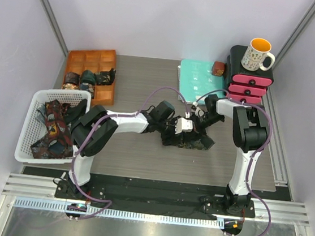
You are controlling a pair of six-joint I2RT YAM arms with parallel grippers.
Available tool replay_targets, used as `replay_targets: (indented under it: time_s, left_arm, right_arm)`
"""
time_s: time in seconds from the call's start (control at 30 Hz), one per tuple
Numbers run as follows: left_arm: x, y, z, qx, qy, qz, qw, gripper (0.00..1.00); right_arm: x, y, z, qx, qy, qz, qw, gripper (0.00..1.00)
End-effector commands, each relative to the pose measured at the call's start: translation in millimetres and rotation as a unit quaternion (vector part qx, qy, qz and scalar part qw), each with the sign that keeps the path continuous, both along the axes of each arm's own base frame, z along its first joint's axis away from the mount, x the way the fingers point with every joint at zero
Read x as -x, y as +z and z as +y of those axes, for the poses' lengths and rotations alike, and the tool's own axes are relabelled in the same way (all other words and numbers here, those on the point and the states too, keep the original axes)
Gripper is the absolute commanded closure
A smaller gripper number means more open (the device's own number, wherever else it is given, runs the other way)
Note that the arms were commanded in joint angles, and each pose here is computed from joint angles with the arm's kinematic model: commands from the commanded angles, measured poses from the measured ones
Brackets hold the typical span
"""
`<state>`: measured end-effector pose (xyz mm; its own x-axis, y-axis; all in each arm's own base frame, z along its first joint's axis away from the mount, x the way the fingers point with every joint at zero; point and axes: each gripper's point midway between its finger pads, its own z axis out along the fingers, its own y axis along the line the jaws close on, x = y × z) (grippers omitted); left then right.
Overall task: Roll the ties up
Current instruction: Roll the tie at the center of the board.
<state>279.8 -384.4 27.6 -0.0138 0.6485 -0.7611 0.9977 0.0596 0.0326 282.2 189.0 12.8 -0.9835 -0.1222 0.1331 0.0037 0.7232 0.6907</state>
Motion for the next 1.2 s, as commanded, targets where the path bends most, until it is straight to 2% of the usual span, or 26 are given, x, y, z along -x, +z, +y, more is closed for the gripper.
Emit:
replay_targets:
  time_s: [0.0, 0.13, 0.2, 0.3, 0.4, 0.5, 0.63, 0.73, 0.83, 1.17]
  left_arm:
    - [0, 48, -27, 0.052, -0.031, -0.036, 0.998, 0.37]
    - [2, 42, -35, 0.028, -0.03, -0.027, 0.999, 0.44]
    - [3, 35, -39, 0.015, -0.031, -0.022, 0.999, 0.45]
    - [11, 17, -35, -0.029, -0.03, -0.007, 0.999, 0.45]
    - [23, -14, -18, -0.102, -0.032, 0.003, 0.994, 0.52]
    - [36, -39, 3, -0.166, -0.03, 0.02, 0.985, 0.59]
    - [49, -64, 24, -0.222, -0.024, 0.045, 0.974, 0.63]
    - [58, -84, 38, -0.262, -0.023, 0.059, 0.963, 0.64]
    - [61, -96, 44, -0.277, -0.02, 0.068, 0.958, 0.65]
    - [60, -104, 47, -0.287, -0.018, 0.066, 0.955, 0.65]
  right_arm:
    - [-8, -50, 3, 0.063, 0.025, -0.05, 0.996, 0.99]
    - [-10, -48, 21, 0.05, 0.015, -0.052, 0.997, 0.99]
    - [-12, -44, 31, 0.037, 0.008, -0.055, 0.998, 0.99]
    - [-15, -34, 42, 0.004, -0.005, -0.059, 0.998, 0.99]
    - [-16, -20, 47, -0.024, -0.007, -0.06, 0.998, 0.99]
    - [-19, -1, 38, -0.045, -0.02, -0.054, 0.997, 0.9]
    - [-20, 23, 18, -0.06, -0.026, -0.044, 0.997, 0.65]
    - [-13, 36, 2, -0.059, -0.034, -0.032, 0.997, 0.61]
    - [-1, 46, -8, -0.068, -0.054, -0.013, 0.996, 0.61]
    - [-6, 78, -9, -0.105, -0.069, -0.045, 0.991, 0.56]
